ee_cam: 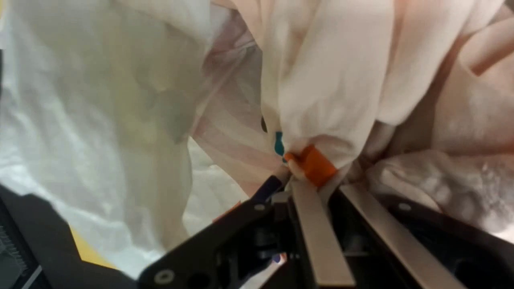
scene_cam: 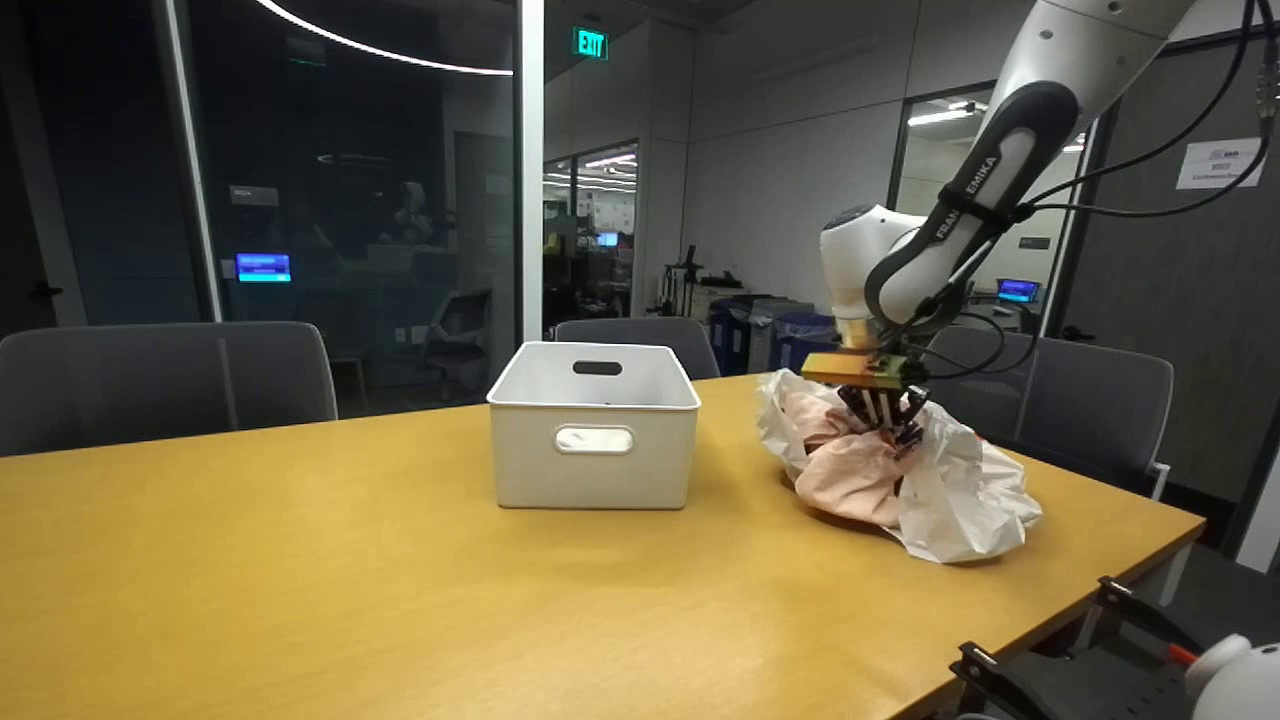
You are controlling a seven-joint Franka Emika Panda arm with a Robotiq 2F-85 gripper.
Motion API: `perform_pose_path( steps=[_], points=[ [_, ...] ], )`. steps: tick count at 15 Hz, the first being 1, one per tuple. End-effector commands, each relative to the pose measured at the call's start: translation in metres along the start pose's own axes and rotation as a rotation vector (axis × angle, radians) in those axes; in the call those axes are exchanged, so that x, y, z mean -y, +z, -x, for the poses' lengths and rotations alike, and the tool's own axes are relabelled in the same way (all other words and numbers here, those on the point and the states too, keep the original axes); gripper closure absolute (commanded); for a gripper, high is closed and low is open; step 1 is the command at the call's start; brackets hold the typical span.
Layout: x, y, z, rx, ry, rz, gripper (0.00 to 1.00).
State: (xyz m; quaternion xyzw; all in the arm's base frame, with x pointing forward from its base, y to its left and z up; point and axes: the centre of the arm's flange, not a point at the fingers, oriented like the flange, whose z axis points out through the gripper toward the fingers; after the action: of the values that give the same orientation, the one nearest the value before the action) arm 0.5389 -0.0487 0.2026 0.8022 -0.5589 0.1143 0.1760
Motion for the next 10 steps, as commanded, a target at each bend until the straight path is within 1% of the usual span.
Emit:
perform_pose_path(
  steps=[1, 3, 5, 7, 8, 9, 10],
  points=[
    [0.011, 0.027, -0.016, 0.048, 0.007, 0.028, 0.97],
    [0.01, 0.04, -0.022, 0.015, 0.0, 0.063, 0.96],
    [0.008, 0.05, -0.027, -0.047, -0.009, 0.102, 0.96],
    [0.009, 0.057, -0.029, -0.068, -0.029, 0.12, 0.96],
    [0.009, 0.059, -0.028, -0.063, -0.028, 0.111, 0.68],
    [0.011, 0.058, -0.026, -0.045, -0.037, 0.092, 0.67],
    [0.012, 0.054, -0.023, -0.038, -0.038, 0.077, 0.62]
  ],
)
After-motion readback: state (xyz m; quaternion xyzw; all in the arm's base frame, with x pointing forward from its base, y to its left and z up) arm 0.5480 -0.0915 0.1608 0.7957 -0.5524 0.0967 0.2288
